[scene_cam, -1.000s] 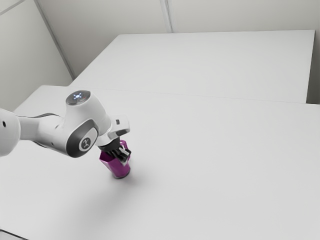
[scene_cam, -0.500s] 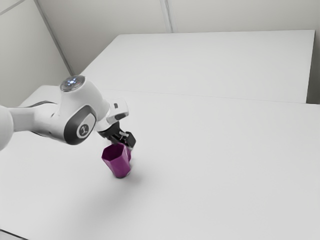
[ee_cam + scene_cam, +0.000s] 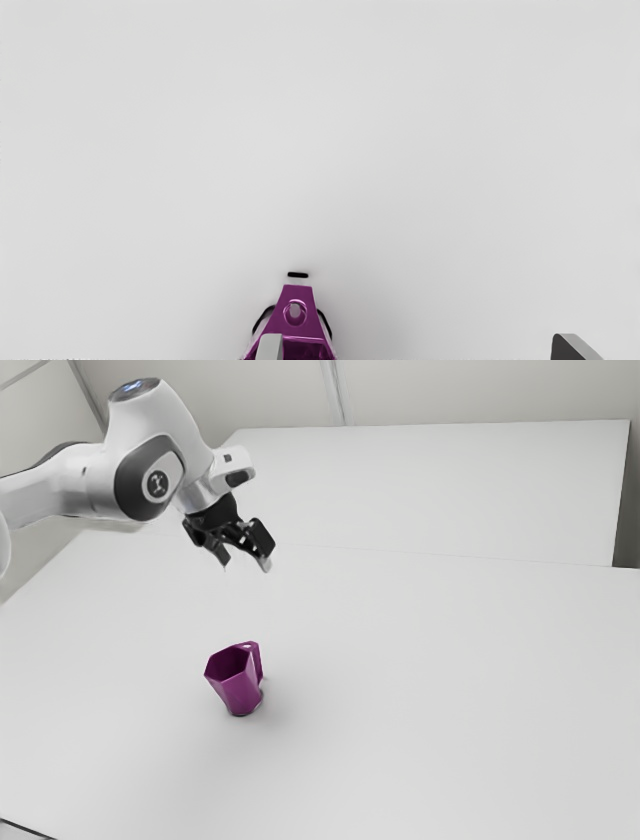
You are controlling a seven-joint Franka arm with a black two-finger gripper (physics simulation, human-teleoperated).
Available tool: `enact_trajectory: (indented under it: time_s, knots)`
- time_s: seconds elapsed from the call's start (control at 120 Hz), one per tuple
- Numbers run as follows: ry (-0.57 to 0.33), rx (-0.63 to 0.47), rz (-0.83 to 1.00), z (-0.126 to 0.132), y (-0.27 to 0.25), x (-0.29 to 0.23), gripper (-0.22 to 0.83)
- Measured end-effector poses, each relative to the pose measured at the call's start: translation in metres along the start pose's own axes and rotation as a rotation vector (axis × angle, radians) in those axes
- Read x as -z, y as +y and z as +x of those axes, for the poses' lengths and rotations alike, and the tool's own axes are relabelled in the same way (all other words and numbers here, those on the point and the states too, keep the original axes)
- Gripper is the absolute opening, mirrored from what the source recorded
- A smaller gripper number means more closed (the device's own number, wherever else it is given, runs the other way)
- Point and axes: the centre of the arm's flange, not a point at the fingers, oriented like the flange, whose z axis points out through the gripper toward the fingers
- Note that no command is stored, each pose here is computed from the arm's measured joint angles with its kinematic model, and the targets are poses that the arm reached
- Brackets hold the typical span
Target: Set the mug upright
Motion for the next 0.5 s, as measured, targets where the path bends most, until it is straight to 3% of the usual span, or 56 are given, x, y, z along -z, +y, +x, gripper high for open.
enact_trajectory:
  time_s: [0.258,0.5]
  knots:
    - [-0.100,-0.001,-0.005,0.009,-0.004,0.026,0.61]
    - [-0.119,0.031,-0.007,0.027,-0.024,0.058,0.61]
